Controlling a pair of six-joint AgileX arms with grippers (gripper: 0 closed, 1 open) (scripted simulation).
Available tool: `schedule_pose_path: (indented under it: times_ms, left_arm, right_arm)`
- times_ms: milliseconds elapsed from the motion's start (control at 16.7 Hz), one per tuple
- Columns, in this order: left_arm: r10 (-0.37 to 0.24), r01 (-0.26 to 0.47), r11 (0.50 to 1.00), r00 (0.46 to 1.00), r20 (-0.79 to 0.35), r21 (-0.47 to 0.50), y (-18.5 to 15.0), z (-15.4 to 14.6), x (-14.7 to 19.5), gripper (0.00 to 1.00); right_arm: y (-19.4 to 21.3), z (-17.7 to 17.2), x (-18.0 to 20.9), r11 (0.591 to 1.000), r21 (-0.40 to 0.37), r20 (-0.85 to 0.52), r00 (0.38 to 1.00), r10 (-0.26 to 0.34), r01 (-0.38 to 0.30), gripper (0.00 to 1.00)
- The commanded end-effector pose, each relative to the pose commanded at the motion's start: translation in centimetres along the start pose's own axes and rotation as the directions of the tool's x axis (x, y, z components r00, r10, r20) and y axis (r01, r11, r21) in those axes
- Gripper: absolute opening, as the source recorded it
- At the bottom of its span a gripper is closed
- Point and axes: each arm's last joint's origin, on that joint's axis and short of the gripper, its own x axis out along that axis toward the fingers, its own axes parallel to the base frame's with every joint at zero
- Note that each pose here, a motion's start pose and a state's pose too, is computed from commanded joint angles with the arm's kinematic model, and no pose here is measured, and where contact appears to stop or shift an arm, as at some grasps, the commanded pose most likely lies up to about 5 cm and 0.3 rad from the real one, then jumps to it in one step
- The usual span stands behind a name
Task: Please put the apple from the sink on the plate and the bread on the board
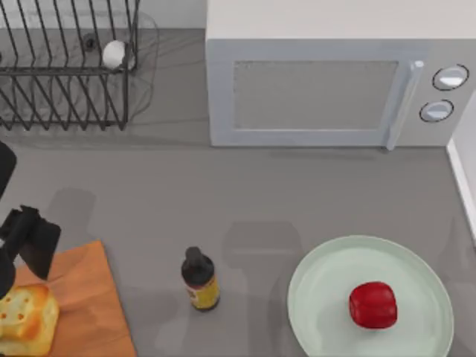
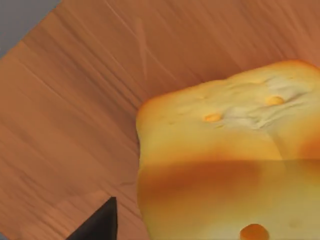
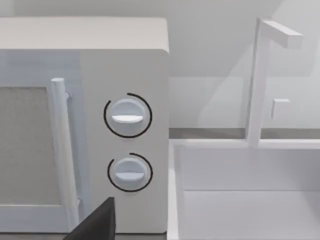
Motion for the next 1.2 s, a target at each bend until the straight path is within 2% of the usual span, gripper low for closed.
schedule_pose_path:
  times_ms: [120, 240, 360, 480, 600, 720, 840, 960, 1020, 1200]
  left_arm:
    - [-0.127, 0.126, 0.989, 0.992, 0.009, 0.079, 1.0, 0.1, -0.2, 1.0]
    - [-0.291, 0.278, 0.942, 0.956, 0.041, 0.188, 1.8, 0.2, -0.9, 1.0]
    - [-0.462, 0.41, 0.848, 0.882, 0.091, 0.335, 2.8, 0.2, -1.9, 1.0]
    - [-0.597, 0.461, 0.727, 0.79, 0.137, 0.509, 4.3, 0.1, -2.1, 1.0]
    - [-0.717, 0.444, 0.582, 0.675, 0.173, 0.681, 5.7, 0.0, -2.1, 1.0]
    - [-0.841, 0.375, 0.43, 0.498, 0.213, 0.821, 6.9, -0.2, -2.6, 1.0]
    - [-0.92, 0.26, 0.33, 0.304, 0.248, 0.907, 7.9, -0.2, -2.9, 1.0]
    - [-0.948, 0.14, 0.299, 0.159, 0.276, 0.944, 8.5, -0.2, -2.3, 1.0]
    - [-0.951, 0.088, 0.298, 0.114, 0.288, 0.95, 8.7, -0.1, -1.7, 1.0]
    - [-0.95, -0.012, 0.307, 0.056, 0.307, 0.952, 8.9, 0.1, 0.0, 1.0]
  right_arm:
    - [0.0, 0.0, 0.0, 1.0, 0.0, 0.0, 1.0, 0.0, 0.0, 1.0]
    - [0.0, 0.0, 0.0, 1.0, 0.0, 0.0, 1.0, 0.0, 0.0, 1.0]
    - [0.0, 0.0, 0.0, 1.0, 0.0, 0.0, 1.0, 0.0, 0.0, 1.0]
    - [0.0, 0.0, 0.0, 1.0, 0.0, 0.0, 1.0, 0.0, 0.0, 1.0]
    - [0.0, 0.0, 0.0, 1.0, 0.0, 0.0, 1.0, 0.0, 0.0, 1.0]
    - [0.0, 0.0, 0.0, 1.0, 0.0, 0.0, 1.0, 0.0, 0.0, 1.0]
    - [0.0, 0.0, 0.0, 1.0, 0.0, 0.0, 1.0, 0.0, 0.0, 1.0]
    - [0.0, 0.0, 0.0, 1.0, 0.0, 0.0, 1.0, 0.0, 0.0, 1.0]
    - [0.0, 0.0, 0.0, 1.0, 0.0, 0.0, 1.0, 0.0, 0.0, 1.0]
    - [0.0, 0.0, 0.0, 1.0, 0.0, 0.0, 1.0, 0.0, 0.0, 1.0]
